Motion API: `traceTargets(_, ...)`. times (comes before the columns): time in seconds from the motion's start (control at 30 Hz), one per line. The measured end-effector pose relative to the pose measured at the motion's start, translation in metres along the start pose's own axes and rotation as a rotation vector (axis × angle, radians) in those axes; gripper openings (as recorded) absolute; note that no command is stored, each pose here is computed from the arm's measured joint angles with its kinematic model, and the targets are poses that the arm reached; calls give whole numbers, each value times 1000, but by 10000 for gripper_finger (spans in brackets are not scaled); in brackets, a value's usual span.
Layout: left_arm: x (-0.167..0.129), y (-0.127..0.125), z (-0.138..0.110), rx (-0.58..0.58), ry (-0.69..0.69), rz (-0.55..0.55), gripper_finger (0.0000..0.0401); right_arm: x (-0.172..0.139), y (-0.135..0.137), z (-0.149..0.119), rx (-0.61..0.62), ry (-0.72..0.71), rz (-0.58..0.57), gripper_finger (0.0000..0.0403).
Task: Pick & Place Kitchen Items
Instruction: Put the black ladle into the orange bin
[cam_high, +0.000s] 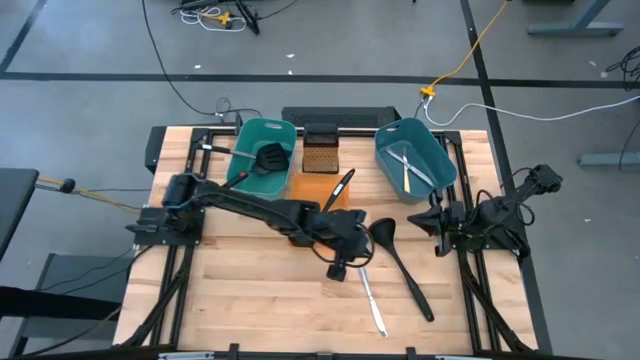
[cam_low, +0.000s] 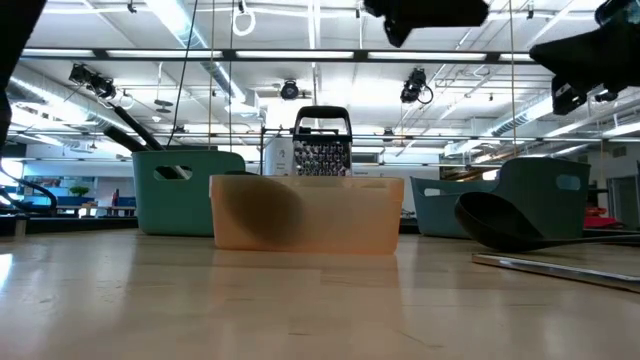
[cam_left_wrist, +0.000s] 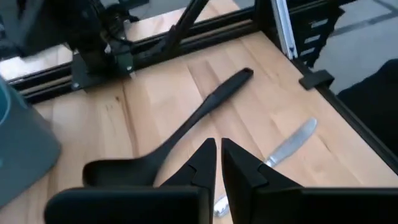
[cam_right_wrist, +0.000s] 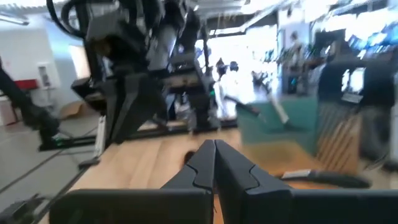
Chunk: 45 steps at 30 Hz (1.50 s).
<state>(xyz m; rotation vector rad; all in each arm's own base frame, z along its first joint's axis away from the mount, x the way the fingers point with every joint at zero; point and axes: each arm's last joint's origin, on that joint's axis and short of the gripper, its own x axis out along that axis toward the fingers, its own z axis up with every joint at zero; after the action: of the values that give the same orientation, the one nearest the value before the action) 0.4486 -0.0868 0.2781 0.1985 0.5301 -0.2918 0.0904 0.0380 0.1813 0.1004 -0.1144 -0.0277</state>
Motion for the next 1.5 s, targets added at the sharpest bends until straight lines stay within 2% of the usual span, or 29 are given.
traceTargets(0.13,2,2,1,-2,24,-18,41,0,1,-8,43,72,32,11)
traceTargets(0.27,2,1,3,49,7,-9,41,0,0,-9,32,83,11,10)
traceTargets(0.37,14,3,2,60,-17,119,37,0,-2,-6,3,52,-52,11)
traceTargets(0.47,35,4,-6,86,28,95,33,0,-4,-4,-21,29,-125,11)
traceTargets(0.57,50,9,1,115,-14,52,39,0,-5,-2,-24,16,-181,10)
traceTargets(0.67,69,15,2,153,-21,75,55,-1,-6,-2,-12,11,-203,11)
traceTargets(0.83,104,30,-25,156,95,87,117,0,-5,-2,5,10,-175,14)
traceTargets(0.97,103,42,-35,250,259,127,183,0,-5,-2,4,11,-159,14)
traceTargets(1.07,98,45,-32,291,301,116,217,0,-5,-2,-8,11,-159,11)
traceTargets(1.23,95,46,-26,283,259,39,226,0,-5,-1,-14,4,-159,9)
traceTargets(1.33,103,44,-29,328,222,-1,220,0,-5,-1,-14,3,-159,12)
traceTargets(1.5,107,43,-43,364,331,10,212,0,-4,-1,-2,2,-152,14)
